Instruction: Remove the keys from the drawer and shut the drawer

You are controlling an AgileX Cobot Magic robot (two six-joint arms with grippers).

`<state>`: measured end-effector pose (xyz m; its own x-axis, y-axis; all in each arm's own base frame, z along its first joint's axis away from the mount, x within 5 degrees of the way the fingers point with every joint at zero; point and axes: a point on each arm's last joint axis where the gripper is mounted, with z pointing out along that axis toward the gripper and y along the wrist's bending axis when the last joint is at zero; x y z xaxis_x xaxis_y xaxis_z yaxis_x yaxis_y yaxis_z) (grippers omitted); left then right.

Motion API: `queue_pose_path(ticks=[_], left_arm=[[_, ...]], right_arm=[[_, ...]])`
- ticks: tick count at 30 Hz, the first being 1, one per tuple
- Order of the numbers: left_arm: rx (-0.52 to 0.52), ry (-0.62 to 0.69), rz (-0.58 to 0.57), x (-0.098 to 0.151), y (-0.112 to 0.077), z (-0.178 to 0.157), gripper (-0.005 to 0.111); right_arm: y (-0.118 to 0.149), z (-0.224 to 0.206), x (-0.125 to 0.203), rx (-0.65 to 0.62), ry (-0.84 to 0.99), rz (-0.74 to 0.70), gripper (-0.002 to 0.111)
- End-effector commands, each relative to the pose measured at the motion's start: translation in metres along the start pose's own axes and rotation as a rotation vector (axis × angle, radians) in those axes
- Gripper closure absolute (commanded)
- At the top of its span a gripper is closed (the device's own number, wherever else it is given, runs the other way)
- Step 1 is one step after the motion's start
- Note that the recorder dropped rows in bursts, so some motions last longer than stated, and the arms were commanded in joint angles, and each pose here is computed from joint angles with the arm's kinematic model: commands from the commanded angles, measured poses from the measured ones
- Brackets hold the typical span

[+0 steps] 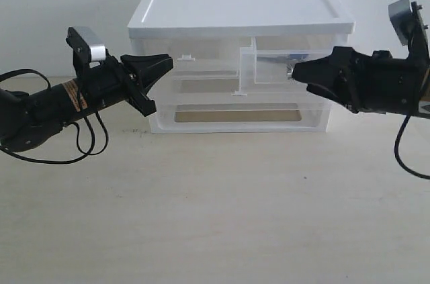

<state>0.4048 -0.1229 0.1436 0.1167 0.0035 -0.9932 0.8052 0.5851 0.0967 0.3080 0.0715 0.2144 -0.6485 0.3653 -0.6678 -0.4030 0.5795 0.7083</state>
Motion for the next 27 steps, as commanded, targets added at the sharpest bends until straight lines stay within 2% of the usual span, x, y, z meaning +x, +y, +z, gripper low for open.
queue_pose_path(ticks=[1,7,10,12,14,17,19,21,25,27], left_arm=[[-0.030,0.011,-0.016,0.001,0.003,0.001,0.102],[-0.030,0.011,-0.016,0.001,0.003,0.001,0.102],[-0.030,0.011,-0.016,0.001,0.003,0.001,0.102],[-0.030,0.011,-0.016,0.001,0.003,0.001,0.102],[-0.030,0.011,-0.016,0.001,0.003,0.001,0.102],[-0.030,0.011,-0.016,0.001,0.003,0.001,0.102],[-0.030,0.011,-0.016,0.001,0.003,0.001,0.102],[-0.030,0.011,-0.016,0.001,0.003,0.001,0.102],[-0.030,0.011,-0.016,0.001,0.003,0.001,0.102],[-0.030,0.011,-0.016,0.001,0.003,0.001,0.102]], right_arm=[[-0.005,0.001,-0.014,0.122,-0.027,0.027,0.059],[-0.001,0.002,-0.020,0.088,-0.043,0.067,0.058],[-0.002,0.005,-0.014,0.062,0.010,0.056,0.058],[0.014,0.001,-0.010,-0.036,0.097,-0.057,0.058],[0.028,-0.006,-0.010,-0.080,0.174,-0.124,0.058],[0.048,-0.019,-0.016,-0.080,0.215,-0.262,0.058],[0.060,-0.027,-0.024,-0.064,0.187,-0.418,0.058],[0.071,-0.034,-0.035,-0.031,0.131,-0.545,0.058],[0.084,-0.042,-0.061,0.177,0.042,-0.725,0.058],[0.089,-0.038,-0.066,0.218,0.019,-0.813,0.058]])
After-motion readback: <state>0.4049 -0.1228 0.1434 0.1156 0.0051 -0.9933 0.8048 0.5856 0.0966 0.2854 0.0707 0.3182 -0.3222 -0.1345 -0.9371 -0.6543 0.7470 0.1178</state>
